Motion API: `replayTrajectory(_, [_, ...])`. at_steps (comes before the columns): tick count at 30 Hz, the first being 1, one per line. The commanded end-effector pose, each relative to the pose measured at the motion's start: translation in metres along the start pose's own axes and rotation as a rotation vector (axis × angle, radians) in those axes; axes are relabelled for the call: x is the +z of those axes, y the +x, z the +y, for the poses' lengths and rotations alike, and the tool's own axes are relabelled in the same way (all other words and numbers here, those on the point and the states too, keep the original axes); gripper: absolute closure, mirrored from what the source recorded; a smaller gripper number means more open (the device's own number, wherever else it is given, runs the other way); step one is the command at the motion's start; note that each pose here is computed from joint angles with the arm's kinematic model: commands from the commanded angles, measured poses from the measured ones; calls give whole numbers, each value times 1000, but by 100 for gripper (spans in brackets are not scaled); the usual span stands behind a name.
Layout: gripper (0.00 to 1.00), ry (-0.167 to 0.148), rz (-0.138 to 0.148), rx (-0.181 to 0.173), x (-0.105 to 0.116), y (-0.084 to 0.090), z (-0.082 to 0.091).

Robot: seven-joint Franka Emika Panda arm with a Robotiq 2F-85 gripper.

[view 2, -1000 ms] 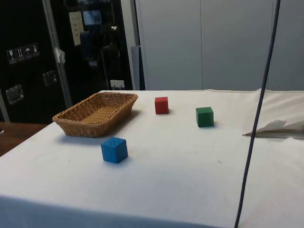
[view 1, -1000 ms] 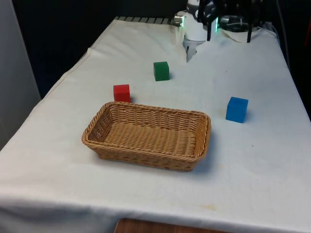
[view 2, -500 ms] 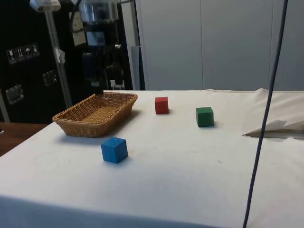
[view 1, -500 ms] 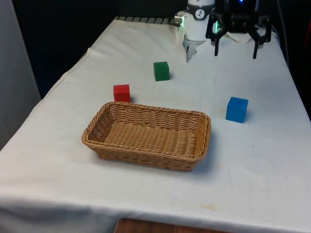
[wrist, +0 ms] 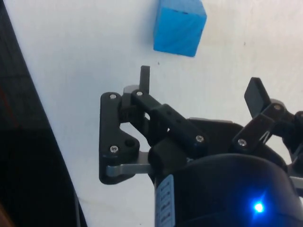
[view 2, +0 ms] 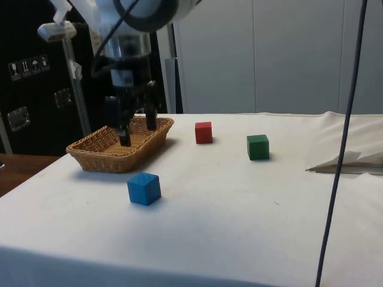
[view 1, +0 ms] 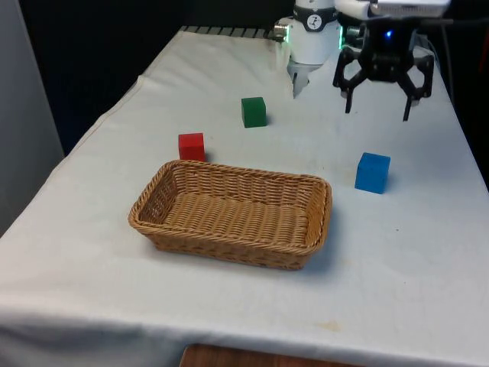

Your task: Pick up exactly two blocks and place them into the basket.

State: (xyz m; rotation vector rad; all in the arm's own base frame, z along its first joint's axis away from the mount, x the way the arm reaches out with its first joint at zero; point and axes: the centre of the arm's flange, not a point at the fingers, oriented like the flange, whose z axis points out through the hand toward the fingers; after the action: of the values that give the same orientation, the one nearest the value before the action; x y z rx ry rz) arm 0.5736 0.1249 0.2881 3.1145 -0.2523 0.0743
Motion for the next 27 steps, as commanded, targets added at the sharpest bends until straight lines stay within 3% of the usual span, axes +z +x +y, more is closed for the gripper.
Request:
replayTrajectory(1, [0,10,7,5,4,-1,-3])
replayTrajectory(15, [0,-16,28,12,55,-2,-10])
replayTrajectory(16, [0,-29,21,13,52,-2,-9])
replayTrajectory(17, [0,-17,29,11,58,-2,-11])
replayTrajectory(22, [0,-24,39,16,77,-3,-11])
replayTrajectory(23, [0,-41,34,18,75,-3,-9])
replayTrajectory(24, [0,-24,40,17,80,-3,-11])
replayTrajectory(27, [0,-25,46,20,91,-5,-12])
